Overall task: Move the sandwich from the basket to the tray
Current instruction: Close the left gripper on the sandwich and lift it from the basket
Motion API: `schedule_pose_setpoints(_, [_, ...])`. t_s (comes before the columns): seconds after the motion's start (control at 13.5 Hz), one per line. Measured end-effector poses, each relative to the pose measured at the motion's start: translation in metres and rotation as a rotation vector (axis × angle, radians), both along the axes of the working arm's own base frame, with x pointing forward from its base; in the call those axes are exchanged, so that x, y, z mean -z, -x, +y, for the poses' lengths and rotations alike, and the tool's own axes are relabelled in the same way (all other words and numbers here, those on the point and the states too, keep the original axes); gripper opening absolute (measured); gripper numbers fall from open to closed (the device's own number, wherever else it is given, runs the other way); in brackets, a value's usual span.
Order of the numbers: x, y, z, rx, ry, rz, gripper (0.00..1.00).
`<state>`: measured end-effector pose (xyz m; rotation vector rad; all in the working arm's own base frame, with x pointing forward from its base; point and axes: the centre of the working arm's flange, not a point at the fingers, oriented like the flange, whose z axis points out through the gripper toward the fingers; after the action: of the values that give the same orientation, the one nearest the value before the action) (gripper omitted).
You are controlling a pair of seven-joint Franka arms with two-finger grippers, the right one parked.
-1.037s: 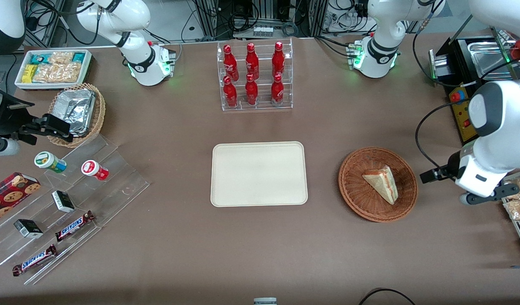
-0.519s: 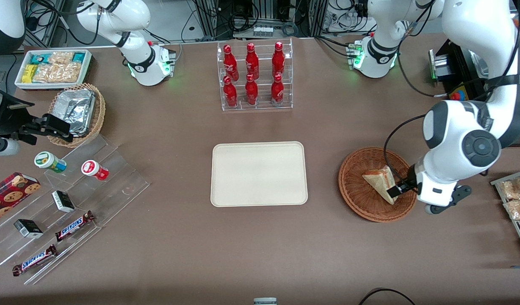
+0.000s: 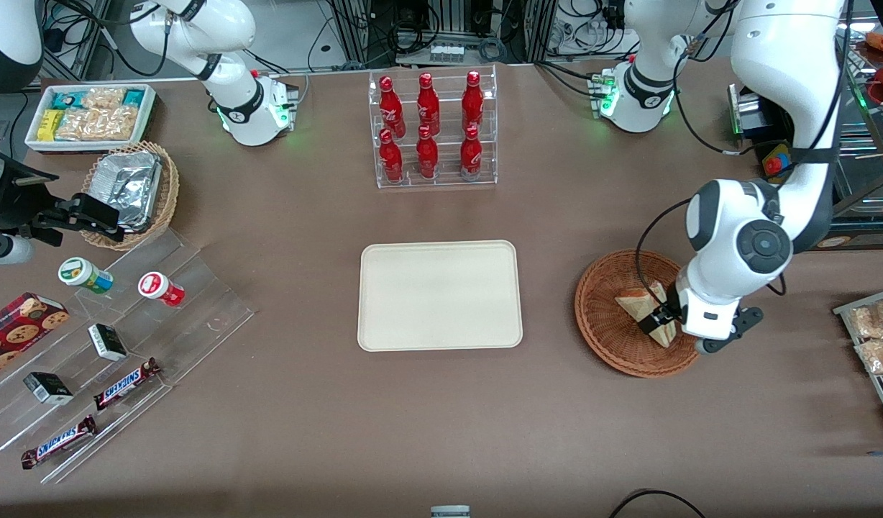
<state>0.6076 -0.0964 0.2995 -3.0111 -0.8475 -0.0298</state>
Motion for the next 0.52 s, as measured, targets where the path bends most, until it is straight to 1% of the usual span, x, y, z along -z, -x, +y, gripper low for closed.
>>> schedule_pose_setpoints(0.15, [0.012,0.009,0.001,0.013,-0.036,0.012,1.00])
schedule_pose_setpoints(0.22, [0.017,0.012,0.002,0.006,-0.046,0.009,1.00])
schedule_pose_setpoints(0.52, [0.033,0.024,0.002,-0.005,-0.039,-0.028,1.00])
